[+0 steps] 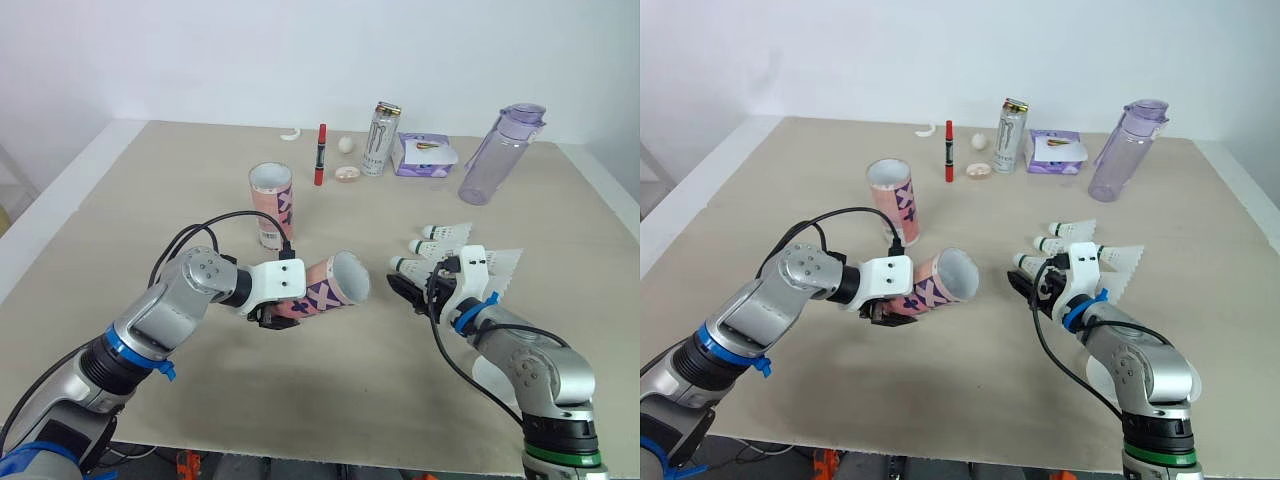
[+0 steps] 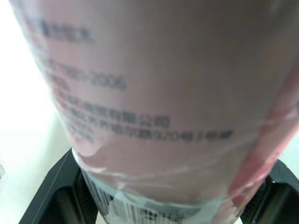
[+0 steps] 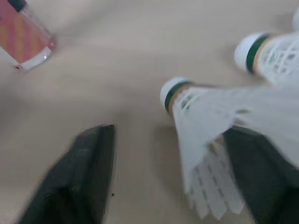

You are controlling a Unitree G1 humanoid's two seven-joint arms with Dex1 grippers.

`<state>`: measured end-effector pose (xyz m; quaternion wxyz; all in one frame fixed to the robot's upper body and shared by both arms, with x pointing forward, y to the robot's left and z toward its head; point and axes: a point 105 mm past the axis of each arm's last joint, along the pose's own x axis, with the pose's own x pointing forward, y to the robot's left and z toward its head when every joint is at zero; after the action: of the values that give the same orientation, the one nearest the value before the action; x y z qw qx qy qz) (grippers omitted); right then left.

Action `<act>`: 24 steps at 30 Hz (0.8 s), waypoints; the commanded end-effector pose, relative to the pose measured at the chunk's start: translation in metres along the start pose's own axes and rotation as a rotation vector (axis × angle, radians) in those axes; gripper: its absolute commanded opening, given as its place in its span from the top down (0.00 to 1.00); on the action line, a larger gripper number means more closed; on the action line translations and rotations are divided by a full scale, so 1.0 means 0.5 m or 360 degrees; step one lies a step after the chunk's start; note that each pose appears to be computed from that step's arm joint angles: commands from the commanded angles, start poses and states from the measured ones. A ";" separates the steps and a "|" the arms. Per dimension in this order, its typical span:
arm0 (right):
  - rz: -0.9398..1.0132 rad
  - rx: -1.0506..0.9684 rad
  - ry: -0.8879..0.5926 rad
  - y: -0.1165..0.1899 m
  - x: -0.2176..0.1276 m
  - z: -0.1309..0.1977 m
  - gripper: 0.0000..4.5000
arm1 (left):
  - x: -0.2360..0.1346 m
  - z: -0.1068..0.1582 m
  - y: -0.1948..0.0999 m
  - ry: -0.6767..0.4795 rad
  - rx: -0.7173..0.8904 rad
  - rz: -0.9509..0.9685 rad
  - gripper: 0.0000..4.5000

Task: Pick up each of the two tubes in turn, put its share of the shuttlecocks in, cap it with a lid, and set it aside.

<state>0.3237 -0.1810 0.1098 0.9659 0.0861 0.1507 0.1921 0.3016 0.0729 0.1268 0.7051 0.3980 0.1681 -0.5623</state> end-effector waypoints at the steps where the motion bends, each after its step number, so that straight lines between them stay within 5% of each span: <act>1: -0.0011 -0.0030 -0.0057 0.000 0.004 0.027 0.46 | 0.006 -0.029 -0.009 0.0081 -0.0057 -0.0012 0.31; 5: -0.0007 -0.0043 -0.0045 0.003 0.013 0.028 0.91 | 0.007 -0.029 -0.006 0.0078 -0.0056 -0.0001 0.31; 7: -0.0004 -0.0055 -0.0043 0.004 0.016 0.028 1.00 | 0.007 -0.028 -0.005 0.0076 -0.0055 0.0003 0.31; 13: 0.0049 -0.0100 -0.0064 0.021 0.013 0.039 1.00 | 0.008 -0.028 -0.004 0.0073 -0.0053 0.0008 0.31; 19: 0.0372 -0.0349 -0.0156 0.103 -0.042 0.116 1.00 | 0.007 -0.030 -0.001 0.0075 -0.0056 0.0013 0.31; 24: 0.0671 -0.1214 -0.0372 0.157 -0.118 0.228 1.00 | 0.008 -0.031 -0.001 0.0075 -0.0059 0.0006 0.31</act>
<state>0.2975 -0.1540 0.2129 0.9203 -0.1247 0.0310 0.3695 0.3035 0.0741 0.1263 0.7093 0.3990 0.1671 -0.5566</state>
